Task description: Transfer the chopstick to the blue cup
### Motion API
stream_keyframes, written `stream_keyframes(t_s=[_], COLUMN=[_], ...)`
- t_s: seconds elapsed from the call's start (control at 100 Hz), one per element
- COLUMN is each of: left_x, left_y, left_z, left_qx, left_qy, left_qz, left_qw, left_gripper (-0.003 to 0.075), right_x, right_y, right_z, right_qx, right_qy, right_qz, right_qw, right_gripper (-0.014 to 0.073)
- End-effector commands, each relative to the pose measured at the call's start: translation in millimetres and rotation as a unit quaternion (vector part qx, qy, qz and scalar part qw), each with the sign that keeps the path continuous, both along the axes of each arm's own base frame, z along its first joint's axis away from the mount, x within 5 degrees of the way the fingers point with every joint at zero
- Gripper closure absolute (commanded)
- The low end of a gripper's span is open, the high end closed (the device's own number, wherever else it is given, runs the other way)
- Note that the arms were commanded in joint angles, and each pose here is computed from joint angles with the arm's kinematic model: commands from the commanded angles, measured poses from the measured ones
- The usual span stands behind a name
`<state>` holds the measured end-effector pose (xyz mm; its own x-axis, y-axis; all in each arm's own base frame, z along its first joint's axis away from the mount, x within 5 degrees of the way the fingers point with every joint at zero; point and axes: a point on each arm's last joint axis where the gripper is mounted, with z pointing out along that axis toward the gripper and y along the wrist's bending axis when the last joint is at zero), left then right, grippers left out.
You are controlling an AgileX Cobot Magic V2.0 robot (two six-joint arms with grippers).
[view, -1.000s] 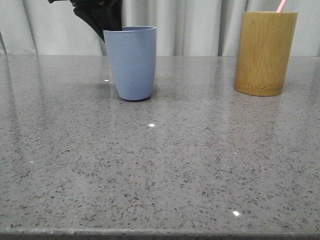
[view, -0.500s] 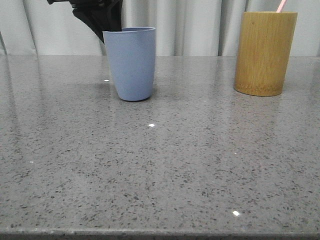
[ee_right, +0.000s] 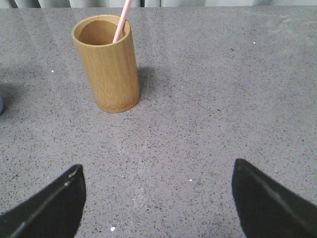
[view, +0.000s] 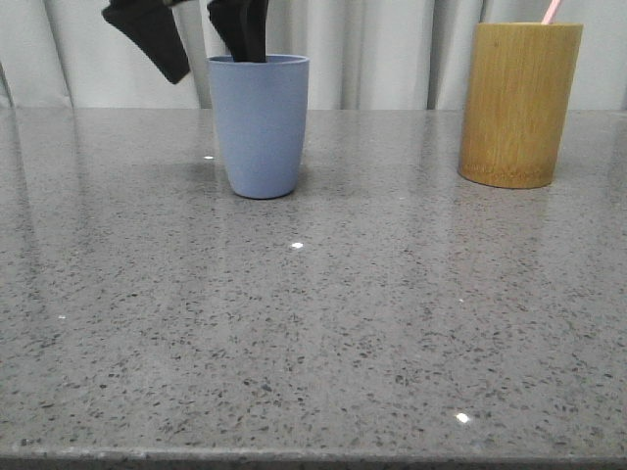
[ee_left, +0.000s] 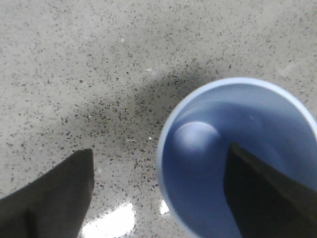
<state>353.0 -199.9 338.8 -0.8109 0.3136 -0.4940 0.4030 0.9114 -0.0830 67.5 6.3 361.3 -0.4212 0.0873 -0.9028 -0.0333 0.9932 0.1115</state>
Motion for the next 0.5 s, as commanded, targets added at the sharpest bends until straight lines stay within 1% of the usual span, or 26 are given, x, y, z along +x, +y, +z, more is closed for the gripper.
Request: stream_keyframes(t_s=[0.0, 0.22, 0.38, 0.49], left_x=[-18.7, -37.0, -50.6, -61.8], left_y=[6.1, 20.2, 36.5, 45.6], left_z=[48.4, 79.9, 98.8, 112.5], left_qx=[-0.043, -0.058, -0.025, -0.022], left_qy=[-0.064, -0.105, -0.140, -0.160], left_qz=[0.001, 0.004, 0.013, 0.019], left_qw=[0.997, 0.993, 0.990, 0.987], left_gripper=[0.0184, 0.0184, 0.0184, 0.0184], right_x=[3.1, 3.1, 3.1, 3.1], right_y=[-0.6, -0.6, -0.6, -0.6], right_z=[15.0, 15.0, 15.0, 15.0], right_qx=[0.000, 0.000, 0.000, 0.000], right_qy=[-0.042, -0.042, -0.042, -0.042], right_qz=[-0.004, -0.004, -0.004, -0.004], right_qw=[0.999, 0.999, 0.999, 0.999], right_gripper=[-0.0006, -0.0006, -0.0006, -0.0006])
